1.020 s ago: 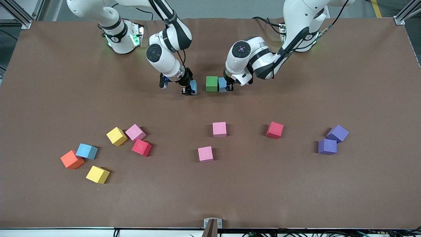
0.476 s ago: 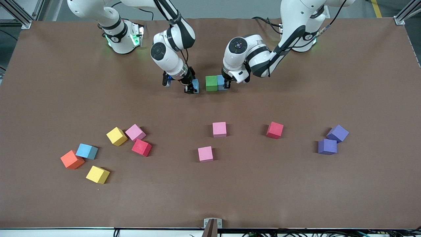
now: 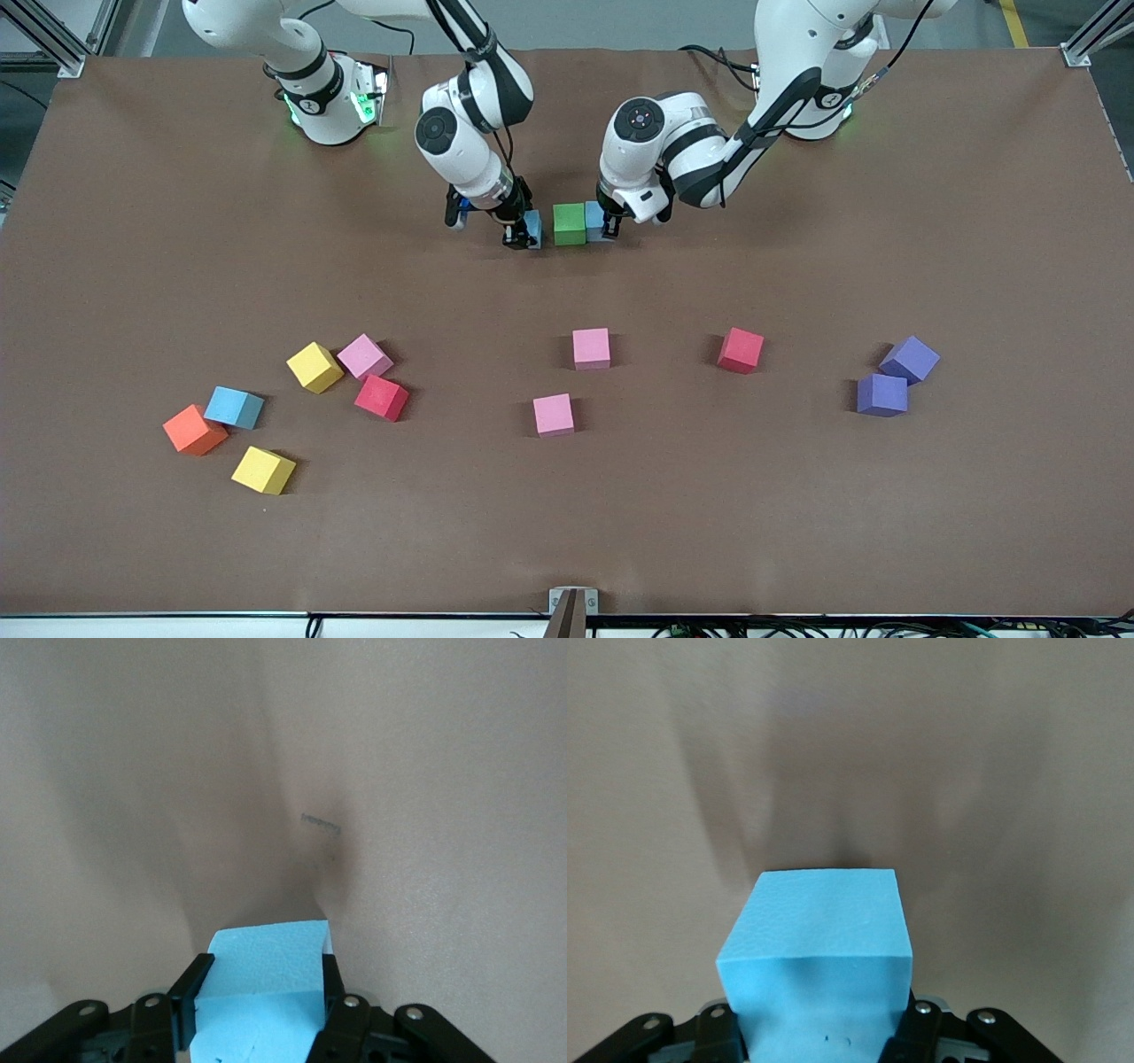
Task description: Arrange 11 blocks into digit 3
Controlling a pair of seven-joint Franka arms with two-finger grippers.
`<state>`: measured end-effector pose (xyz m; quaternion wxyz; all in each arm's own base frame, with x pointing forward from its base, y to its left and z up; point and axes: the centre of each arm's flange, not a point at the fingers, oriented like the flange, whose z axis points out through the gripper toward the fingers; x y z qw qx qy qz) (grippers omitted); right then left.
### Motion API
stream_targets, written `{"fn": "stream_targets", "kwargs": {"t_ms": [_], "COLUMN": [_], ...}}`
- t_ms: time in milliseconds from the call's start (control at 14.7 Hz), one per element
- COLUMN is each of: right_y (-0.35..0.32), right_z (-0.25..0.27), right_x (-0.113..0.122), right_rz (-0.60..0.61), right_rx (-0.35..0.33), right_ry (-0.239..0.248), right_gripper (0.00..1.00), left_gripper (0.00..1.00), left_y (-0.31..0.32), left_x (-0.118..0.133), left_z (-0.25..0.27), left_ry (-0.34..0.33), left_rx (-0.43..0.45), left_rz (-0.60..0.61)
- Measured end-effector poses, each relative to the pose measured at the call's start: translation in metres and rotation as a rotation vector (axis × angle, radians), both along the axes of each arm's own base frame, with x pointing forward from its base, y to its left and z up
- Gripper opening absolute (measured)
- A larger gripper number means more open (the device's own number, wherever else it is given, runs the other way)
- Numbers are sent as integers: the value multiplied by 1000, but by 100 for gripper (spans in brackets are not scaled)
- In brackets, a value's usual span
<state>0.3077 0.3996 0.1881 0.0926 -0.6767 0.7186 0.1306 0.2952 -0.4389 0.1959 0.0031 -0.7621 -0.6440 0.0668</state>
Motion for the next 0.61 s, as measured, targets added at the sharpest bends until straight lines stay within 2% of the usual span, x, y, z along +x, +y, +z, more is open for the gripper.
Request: {"fn": "stream_targets", "kwargs": {"t_ms": [612], "right_y": [5], "right_z": [2], "right_x": [1], "right_rz": [-7], "right_rx": [10], "right_ry": [-5], "right_gripper": [55], "left_gripper": [53], "left_y": [-1], "left_x": [2], "left_z": [0], "left_ry": [3], "left_rx": [7], "left_rz": [1]}}
